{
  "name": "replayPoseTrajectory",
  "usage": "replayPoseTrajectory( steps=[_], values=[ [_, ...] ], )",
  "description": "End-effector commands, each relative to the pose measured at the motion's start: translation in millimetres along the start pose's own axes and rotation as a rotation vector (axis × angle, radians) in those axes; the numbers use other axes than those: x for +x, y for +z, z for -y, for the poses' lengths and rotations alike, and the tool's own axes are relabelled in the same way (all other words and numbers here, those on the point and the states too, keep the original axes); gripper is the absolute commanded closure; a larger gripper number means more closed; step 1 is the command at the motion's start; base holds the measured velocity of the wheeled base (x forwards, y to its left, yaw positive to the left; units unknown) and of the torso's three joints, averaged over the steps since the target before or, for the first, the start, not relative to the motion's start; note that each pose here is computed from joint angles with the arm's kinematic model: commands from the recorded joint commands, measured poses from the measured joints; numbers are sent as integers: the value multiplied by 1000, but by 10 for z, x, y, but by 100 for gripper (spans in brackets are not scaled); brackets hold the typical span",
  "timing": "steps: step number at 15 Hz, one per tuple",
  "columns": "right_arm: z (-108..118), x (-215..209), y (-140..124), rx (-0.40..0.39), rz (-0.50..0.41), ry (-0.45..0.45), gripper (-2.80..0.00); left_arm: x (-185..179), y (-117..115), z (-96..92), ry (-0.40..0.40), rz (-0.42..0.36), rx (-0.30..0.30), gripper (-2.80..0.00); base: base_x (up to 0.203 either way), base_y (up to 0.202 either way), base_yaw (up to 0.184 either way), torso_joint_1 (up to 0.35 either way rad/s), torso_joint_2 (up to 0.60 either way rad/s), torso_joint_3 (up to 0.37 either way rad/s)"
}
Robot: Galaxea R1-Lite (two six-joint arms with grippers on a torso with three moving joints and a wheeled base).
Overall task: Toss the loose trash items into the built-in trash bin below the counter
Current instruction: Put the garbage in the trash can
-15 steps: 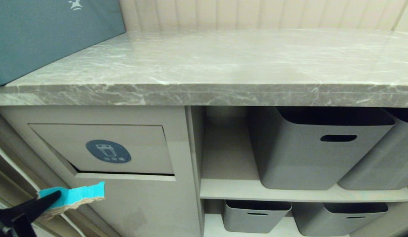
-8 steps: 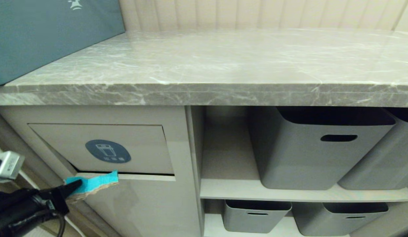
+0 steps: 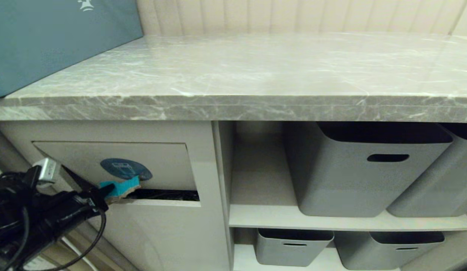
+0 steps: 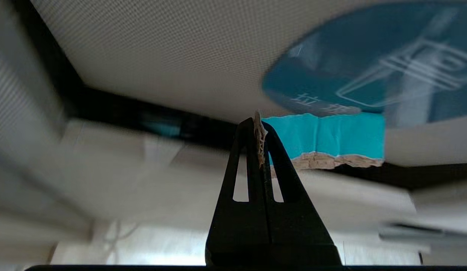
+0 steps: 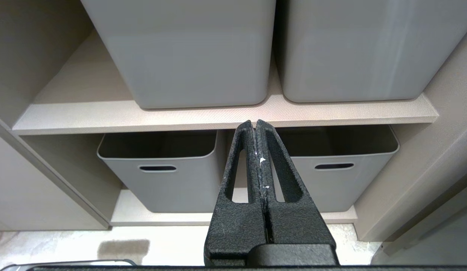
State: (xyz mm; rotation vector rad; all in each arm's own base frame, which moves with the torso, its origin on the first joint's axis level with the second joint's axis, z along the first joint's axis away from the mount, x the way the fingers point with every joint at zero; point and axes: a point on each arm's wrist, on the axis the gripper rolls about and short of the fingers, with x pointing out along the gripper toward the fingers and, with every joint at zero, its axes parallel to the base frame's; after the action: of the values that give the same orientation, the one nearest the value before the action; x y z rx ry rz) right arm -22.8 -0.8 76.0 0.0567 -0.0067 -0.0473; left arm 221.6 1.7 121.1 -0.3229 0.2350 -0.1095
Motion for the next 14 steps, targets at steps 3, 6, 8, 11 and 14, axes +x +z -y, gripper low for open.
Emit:
replayPoseTrajectory(
  steps=[3,6,8,11,14],
  values=[
    [0,1,-3,0,-1,0,0,302,-44,19,-29,-21,-52,0,0,0,0,0,0,0],
    [0,1,-3,0,-1,0,0,437,-12,17,-35,-11,-61,0,0,0,0,0,0,0],
    [0,1,-3,0,-1,0,0,497,2,14,-37,-6,-60,0,0,0,0,0,0,0],
    [0,1,-3,0,-1,0,0,510,-10,21,-38,-11,-60,0,0,0,0,0,0,0],
    [0,1,-3,0,-1,0,0,517,-6,21,-37,-9,-60,-280,0,0,0,0,0,0]
  ],
)
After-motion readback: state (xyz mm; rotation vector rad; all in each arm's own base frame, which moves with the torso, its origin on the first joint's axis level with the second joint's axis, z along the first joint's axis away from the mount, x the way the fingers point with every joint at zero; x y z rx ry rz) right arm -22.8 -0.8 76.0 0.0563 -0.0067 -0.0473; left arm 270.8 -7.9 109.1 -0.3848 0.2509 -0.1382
